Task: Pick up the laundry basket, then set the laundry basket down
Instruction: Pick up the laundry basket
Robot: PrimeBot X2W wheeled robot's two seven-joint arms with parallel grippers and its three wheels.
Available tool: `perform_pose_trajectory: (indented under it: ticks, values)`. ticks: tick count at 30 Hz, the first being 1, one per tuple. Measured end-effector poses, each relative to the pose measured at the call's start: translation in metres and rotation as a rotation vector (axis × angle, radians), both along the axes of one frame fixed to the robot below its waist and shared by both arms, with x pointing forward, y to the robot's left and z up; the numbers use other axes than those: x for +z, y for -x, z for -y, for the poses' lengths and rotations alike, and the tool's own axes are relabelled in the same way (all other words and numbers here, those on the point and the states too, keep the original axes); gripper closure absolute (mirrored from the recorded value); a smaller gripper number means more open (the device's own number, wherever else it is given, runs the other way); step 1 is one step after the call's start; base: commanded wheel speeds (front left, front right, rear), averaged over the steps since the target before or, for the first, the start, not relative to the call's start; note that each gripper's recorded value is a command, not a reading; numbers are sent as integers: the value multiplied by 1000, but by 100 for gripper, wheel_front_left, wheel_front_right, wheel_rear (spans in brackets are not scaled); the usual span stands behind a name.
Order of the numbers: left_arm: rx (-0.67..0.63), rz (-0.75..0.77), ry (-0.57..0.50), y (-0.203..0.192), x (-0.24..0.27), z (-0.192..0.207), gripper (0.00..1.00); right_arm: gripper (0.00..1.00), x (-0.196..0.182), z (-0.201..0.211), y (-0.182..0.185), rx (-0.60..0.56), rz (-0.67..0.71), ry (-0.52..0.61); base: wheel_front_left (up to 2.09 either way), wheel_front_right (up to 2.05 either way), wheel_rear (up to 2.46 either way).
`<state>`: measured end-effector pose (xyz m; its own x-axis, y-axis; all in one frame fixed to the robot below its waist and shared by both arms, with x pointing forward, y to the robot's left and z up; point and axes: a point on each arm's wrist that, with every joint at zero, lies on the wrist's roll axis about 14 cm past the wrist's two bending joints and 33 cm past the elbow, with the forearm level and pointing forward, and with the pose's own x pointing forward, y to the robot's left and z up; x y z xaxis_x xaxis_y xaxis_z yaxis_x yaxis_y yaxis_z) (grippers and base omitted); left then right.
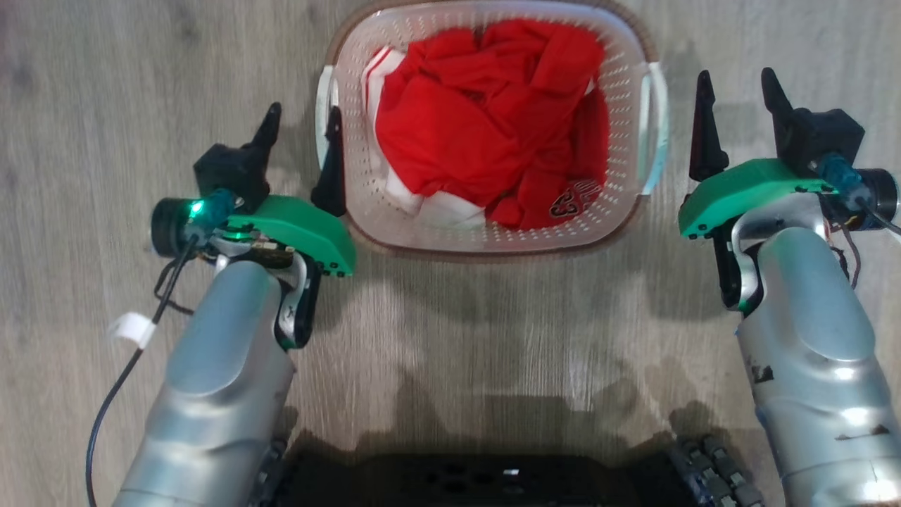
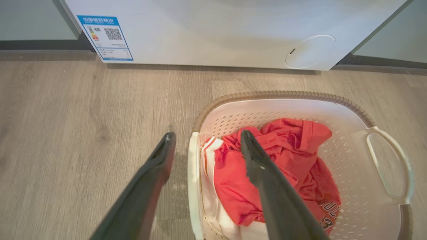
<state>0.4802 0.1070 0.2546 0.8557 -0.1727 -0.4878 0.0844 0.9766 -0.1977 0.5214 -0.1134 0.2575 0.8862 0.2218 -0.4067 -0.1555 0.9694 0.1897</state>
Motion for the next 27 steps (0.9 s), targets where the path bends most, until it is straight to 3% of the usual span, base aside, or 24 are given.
perform_pose_trajectory:
  ticks: [8, 27]
  values:
    - [-19, -103, 5, 17, -34, 2, 0, 0, -41, -13, 10, 24, -97, -13, 0, 0, 0]
    - [-31, -240, 40, 20, -86, 8, 0, 0, -92, -26, 15, 56, -194, -23, 0, 0, 0]
